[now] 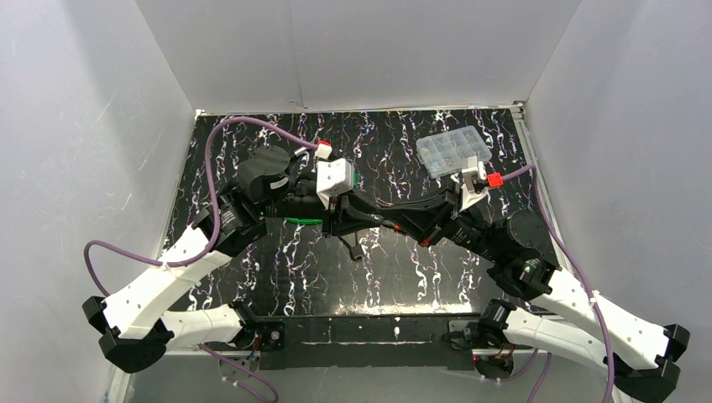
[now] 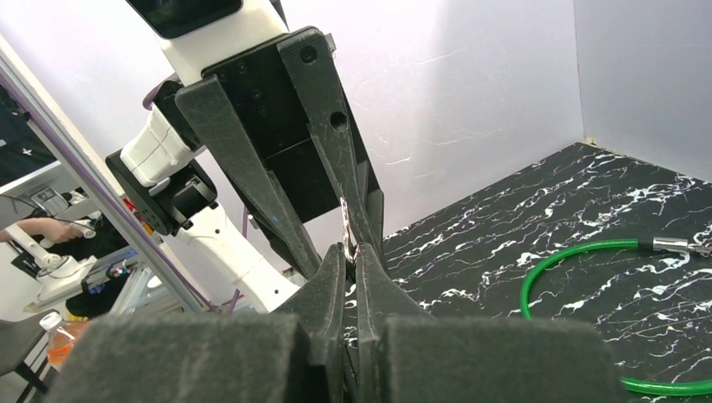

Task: Unlock with the key
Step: Pick up the key from the center of the board, then pick up the lock from the center of the board, then unlock the lock.

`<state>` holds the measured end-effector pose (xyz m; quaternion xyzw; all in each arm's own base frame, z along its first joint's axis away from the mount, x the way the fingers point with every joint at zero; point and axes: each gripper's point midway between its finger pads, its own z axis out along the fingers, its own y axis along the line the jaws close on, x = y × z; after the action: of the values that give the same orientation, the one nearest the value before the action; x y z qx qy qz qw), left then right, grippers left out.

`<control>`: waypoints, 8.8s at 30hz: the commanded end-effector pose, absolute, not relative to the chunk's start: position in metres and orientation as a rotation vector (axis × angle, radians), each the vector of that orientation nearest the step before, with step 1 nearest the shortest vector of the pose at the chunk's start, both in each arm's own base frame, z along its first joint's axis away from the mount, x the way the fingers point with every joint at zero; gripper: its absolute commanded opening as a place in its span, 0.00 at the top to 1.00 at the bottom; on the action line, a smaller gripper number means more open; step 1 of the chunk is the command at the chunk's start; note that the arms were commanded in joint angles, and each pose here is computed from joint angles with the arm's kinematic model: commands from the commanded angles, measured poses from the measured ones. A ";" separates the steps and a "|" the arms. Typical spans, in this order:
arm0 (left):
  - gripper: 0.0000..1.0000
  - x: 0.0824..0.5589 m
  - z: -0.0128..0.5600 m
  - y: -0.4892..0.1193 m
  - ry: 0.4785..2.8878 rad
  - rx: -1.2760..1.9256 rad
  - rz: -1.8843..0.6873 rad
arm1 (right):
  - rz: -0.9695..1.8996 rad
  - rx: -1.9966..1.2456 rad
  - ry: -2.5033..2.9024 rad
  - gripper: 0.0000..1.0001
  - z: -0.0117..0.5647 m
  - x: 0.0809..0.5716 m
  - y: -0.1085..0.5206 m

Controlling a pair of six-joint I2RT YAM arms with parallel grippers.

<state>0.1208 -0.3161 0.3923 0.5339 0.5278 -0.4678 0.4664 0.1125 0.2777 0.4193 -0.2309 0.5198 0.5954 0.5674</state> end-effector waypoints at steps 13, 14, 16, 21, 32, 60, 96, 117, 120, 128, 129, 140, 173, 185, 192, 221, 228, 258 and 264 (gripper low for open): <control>1.00 0.126 0.414 -0.305 1.144 1.377 -0.990 | 1.442 -0.543 1.101 0.99 0.456 0.097 0.266; 1.00 0.124 0.412 -0.304 1.112 1.418 -0.963 | 1.441 -0.543 1.112 0.94 0.455 0.097 0.265; 1.00 0.125 0.405 -0.299 1.019 1.517 -0.848 | 1.442 -0.543 1.127 0.75 0.453 0.095 0.262; 1.00 0.134 0.379 -0.280 0.739 1.812 -0.458 | 1.423 -0.527 1.184 0.46 0.448 0.091 0.249; 1.00 0.163 0.339 -0.293 -0.316 1.862 0.506 | 1.350 -0.402 1.327 0.36 0.445 0.109 0.237; 1.00 0.170 0.398 -0.303 -0.386 1.654 0.725 | 1.769 -0.521 1.613 0.35 0.404 0.142 0.266; 1.00 0.184 0.423 -0.316 -0.322 1.602 0.833 | 1.976 -0.463 1.567 0.80 0.403 0.152 0.282; 0.31 0.183 0.445 -0.305 -0.232 1.522 0.821 | 1.887 -0.505 1.622 0.99 0.392 0.143 0.274; 0.11 0.189 0.454 -0.293 -0.109 1.519 0.777 | 1.826 -0.519 1.685 0.99 0.377 0.137 0.266; 0.07 0.201 0.405 -0.241 0.638 1.691 0.323 | 1.642 -0.524 1.854 0.99 0.335 0.119 0.243; 0.07 0.198 0.383 -0.235 0.779 1.749 0.233 | 1.609 -0.531 1.862 0.99 0.330 0.116 0.239; 0.08 0.181 0.232 -0.229 1.546 1.842 -0.373 | 1.396 -0.465 2.005 0.99 0.274 0.096 0.206; 0.44 0.246 0.039 -0.254 1.139 2.400 -0.614 | 1.329 -0.342 2.015 0.99 0.257 0.099 0.194; 0.60 0.222 0.025 -0.249 1.157 2.535 -0.712 | 1.309 -0.323 2.021 0.99 0.258 0.103 0.193; 0.62 0.225 0.020 -0.254 1.179 2.539 -0.707 | 1.305 -0.332 2.021 0.99 0.259 0.103 0.193; 1.00 0.234 0.289 -0.299 1.098 1.666 -0.440 | 1.314 -0.429 1.936 0.99 0.284 0.114 0.203; 1.00 0.220 0.361 -0.301 0.947 1.546 -0.428 | 1.323 -0.521 1.808 0.99 0.327 0.120 0.210; 1.00 0.188 0.417 -0.311 0.539 1.504 -0.110 | 1.470 -0.487 1.528 0.99 0.410 0.119 0.218; 1.00 0.192 0.413 -0.314 0.531 1.515 -0.069 | 1.483 -0.472 1.503 0.99 0.417 0.118 0.218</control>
<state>0.1910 -0.3149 0.3982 0.6903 0.2564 -0.0559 0.6743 0.1269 0.2212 0.3813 -0.1767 0.6580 0.5895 0.4339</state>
